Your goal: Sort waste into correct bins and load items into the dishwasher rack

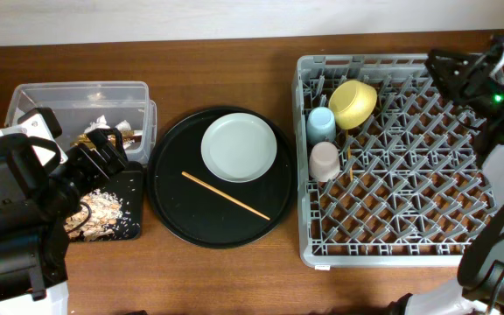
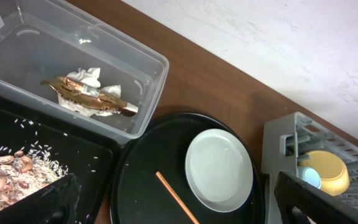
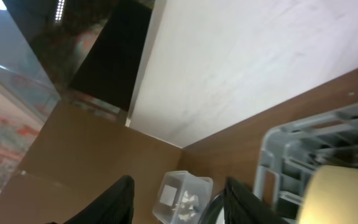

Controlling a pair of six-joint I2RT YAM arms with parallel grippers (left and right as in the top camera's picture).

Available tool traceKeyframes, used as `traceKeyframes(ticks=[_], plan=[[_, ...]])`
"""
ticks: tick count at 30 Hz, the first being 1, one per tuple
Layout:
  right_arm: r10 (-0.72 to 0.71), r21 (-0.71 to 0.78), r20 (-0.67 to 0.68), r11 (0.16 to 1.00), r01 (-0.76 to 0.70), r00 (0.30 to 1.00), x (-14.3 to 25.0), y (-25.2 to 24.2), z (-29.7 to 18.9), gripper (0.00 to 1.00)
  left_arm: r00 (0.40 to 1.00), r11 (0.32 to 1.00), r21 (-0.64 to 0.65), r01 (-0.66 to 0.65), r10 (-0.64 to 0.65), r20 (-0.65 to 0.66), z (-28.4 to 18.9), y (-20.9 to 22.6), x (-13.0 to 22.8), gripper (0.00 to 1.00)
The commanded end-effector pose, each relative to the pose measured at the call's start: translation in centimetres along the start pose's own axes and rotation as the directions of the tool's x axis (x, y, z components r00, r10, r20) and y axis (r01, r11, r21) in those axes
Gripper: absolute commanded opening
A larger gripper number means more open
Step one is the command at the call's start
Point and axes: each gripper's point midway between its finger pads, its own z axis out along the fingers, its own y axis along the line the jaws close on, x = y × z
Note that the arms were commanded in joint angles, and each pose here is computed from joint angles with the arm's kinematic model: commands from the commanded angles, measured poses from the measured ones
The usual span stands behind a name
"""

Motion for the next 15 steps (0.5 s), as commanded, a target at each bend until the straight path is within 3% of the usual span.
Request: traceKeyframes(ticks=[1,4,6,8,11,13,15], plan=[[-0.06,0.009,0.025,0.998,0.06,0.998,1.8,3.7,4.8,0.47,1.0,1.0,-0.003,-0.021,0.021,0.016,-0.2,0.0,-0.4,0.99],[-0.182,0.212,-0.071,0.958,0.193,0.981,6.8,2.6,9.3,0.47,1.0,1.0,-0.003,-0.021,0.021,0.016,-0.2,0.0,-0.4,0.99],[-0.349,0.383,-0.245,0.822,0.421,0.904,11.1,2.4,11.9,0.48,1.0,1.0,-0.003,-0.021,0.021,0.016,-0.2,0.0,-0.4,0.99],[-0.528,0.35,-0.447,0.64,0.684,0.723,15.9,4.8,14.6,0.48,1.0,1.0,-0.003,-0.021,0.021,0.016,-0.2,0.0,-0.4,0.99],[-0.629,0.098,-0.693,0.401,0.911,0.351,27.1,6.9,16.0,0.53,1.0,1.0,-0.003,-0.021,0.021,0.016,-0.2,0.0,-0.4,0.99],[-0.588,-0.092,-0.793,0.378,0.921,0.162,34.2,6.5,14.8,0.49,1.0,1.0,-0.003,-0.021,0.021,0.016,-0.2,0.0,-0.4,0.99],[-0.523,-0.169,-0.849,0.393,0.904,0.069,38.3,5.2,13.6,0.44,1.0,1.0,-0.003,-0.021,0.021,0.016,-0.2,0.0,-0.4,0.99]])
